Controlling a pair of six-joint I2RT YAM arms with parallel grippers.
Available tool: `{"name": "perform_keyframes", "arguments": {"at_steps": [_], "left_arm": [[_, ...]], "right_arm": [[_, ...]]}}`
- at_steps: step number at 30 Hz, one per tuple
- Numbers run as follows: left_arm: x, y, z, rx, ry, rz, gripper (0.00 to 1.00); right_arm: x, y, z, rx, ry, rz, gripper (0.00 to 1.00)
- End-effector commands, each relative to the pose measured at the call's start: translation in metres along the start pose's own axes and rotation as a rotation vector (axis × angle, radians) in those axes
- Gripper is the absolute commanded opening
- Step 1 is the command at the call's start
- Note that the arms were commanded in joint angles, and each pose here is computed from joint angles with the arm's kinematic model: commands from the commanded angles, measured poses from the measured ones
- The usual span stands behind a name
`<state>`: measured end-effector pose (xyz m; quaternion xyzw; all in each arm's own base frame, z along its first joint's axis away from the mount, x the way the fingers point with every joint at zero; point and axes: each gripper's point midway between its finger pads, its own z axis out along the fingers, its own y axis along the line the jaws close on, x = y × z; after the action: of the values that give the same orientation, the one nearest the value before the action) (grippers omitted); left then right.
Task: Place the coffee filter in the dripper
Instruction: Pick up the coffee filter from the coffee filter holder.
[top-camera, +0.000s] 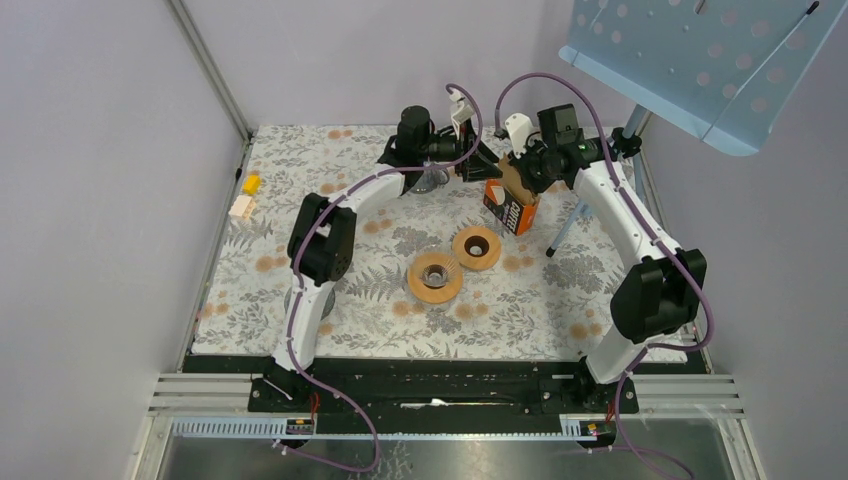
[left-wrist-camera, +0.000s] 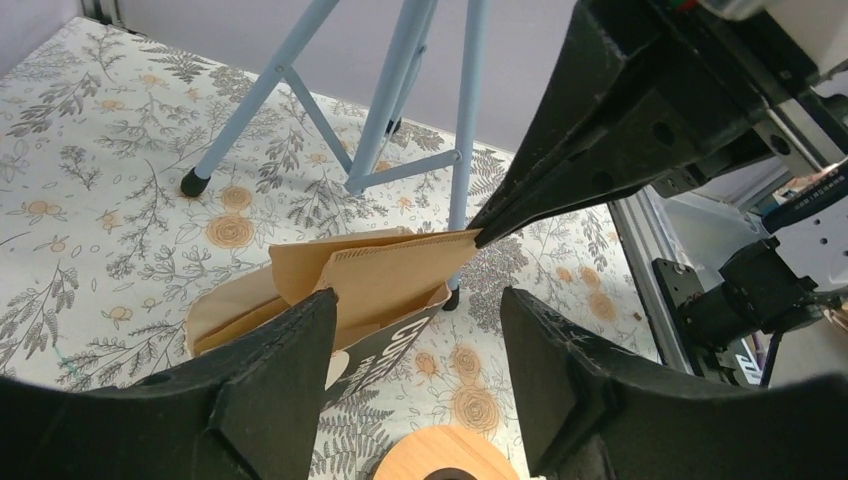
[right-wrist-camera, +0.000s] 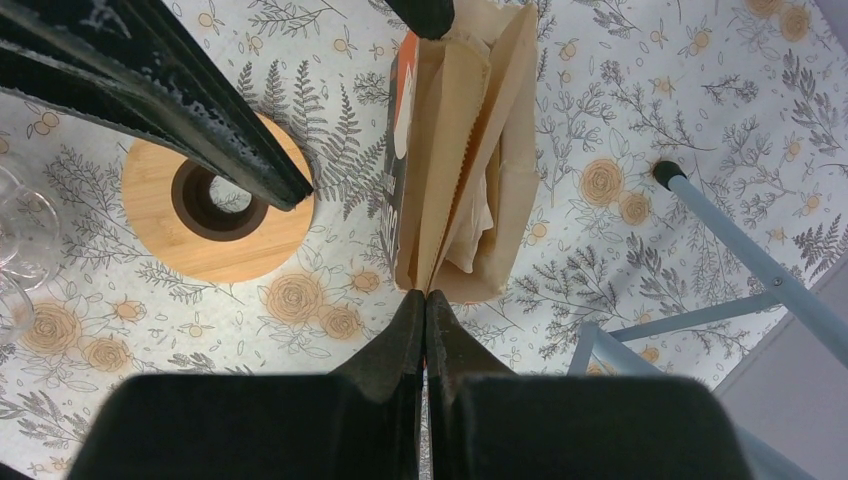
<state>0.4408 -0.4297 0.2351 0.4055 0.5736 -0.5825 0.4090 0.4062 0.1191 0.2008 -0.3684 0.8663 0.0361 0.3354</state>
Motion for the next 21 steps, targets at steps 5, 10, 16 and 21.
{"name": "perform_keyframes", "arguments": {"at_steps": [5,10,16,21], "left_arm": [[-0.019,-0.016,0.004,0.093,-0.029,0.18,0.62],[-0.02,-0.005,0.005,0.048,-0.029,0.224,0.66],[-0.02,0.003,0.006,0.033,-0.015,0.284,0.68],[-0.02,0.007,0.005,0.027,-0.007,0.346,0.73]], "right_arm": [[-0.015,-0.005,-0.006,-0.007,-0.038,-0.01,0.0],[-0.015,-0.004,-0.007,-0.013,-0.034,-0.012,0.0],[-0.014,-0.002,-0.007,-0.021,-0.029,-0.015,0.0],[-0.012,-0.002,-0.006,-0.025,-0.022,-0.017,0.0]]}}
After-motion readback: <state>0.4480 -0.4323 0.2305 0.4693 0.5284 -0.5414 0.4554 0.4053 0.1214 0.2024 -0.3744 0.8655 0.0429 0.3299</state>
